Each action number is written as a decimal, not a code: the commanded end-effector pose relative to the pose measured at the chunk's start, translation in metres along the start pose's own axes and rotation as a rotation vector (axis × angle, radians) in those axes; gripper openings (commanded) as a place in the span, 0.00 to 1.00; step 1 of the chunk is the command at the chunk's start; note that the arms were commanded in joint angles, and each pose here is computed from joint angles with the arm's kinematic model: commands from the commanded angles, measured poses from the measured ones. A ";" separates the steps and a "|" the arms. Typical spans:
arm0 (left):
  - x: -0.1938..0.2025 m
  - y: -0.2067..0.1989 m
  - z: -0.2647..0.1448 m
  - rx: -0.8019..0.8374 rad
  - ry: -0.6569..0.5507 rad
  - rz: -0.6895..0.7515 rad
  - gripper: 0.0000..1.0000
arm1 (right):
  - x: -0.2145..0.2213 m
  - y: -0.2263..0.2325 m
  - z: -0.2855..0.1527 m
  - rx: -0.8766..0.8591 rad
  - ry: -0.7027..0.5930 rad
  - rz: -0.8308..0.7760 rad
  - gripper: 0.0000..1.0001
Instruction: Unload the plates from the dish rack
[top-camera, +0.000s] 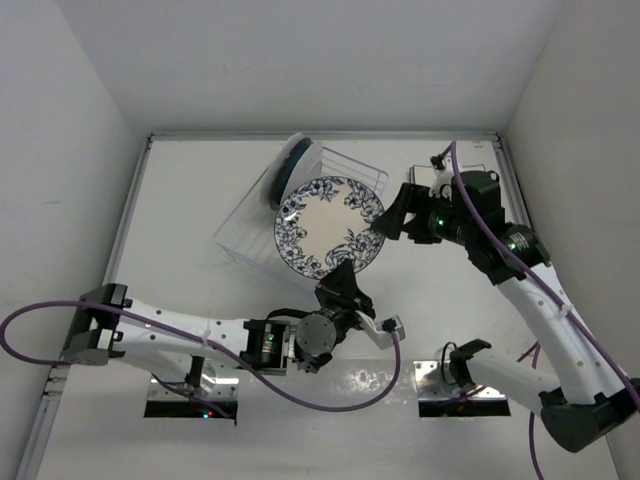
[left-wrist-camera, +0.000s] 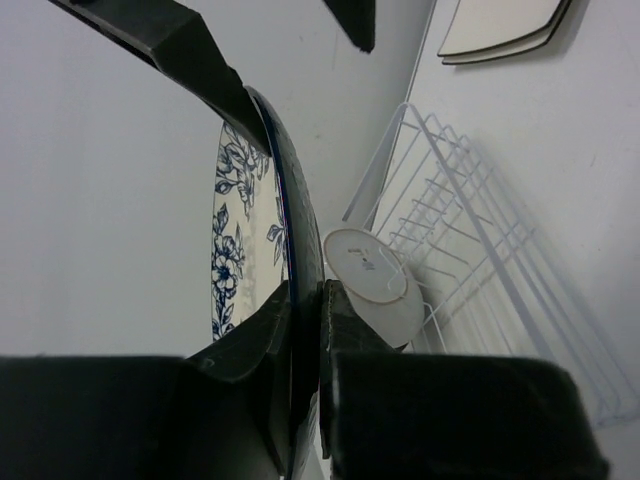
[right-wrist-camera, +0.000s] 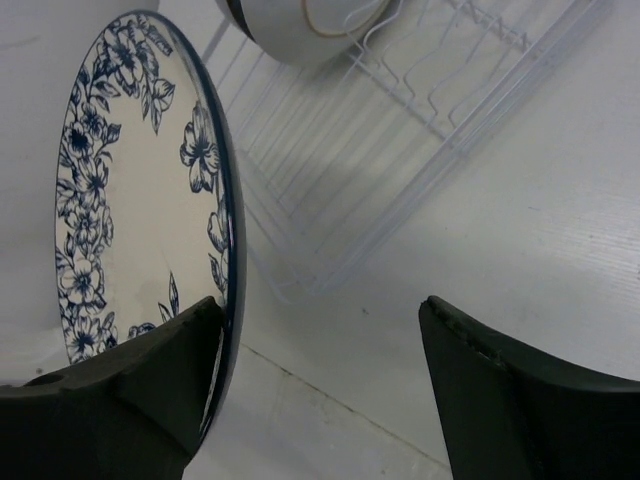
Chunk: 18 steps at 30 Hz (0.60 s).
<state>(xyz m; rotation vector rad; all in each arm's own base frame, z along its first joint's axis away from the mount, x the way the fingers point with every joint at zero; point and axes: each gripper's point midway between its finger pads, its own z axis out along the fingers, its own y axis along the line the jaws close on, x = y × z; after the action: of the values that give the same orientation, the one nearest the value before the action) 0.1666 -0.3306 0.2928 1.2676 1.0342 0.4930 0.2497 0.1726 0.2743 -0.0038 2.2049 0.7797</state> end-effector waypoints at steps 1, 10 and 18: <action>-0.013 0.034 -0.008 -0.105 -0.041 -0.106 0.00 | -0.010 0.012 0.002 -0.084 -0.056 -0.037 0.77; -0.022 0.010 -0.003 -0.072 -0.062 -0.095 0.00 | 0.004 0.012 0.017 -0.163 -0.066 0.067 0.29; -0.019 0.003 -0.003 -0.060 -0.054 -0.073 0.20 | 0.009 0.003 0.021 -0.186 -0.060 0.156 0.00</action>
<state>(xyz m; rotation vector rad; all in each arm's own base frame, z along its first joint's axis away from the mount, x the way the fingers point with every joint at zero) 0.1568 -0.3475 0.2604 1.3383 0.9952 0.4851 0.2511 0.1949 0.2565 0.0976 2.1295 1.0573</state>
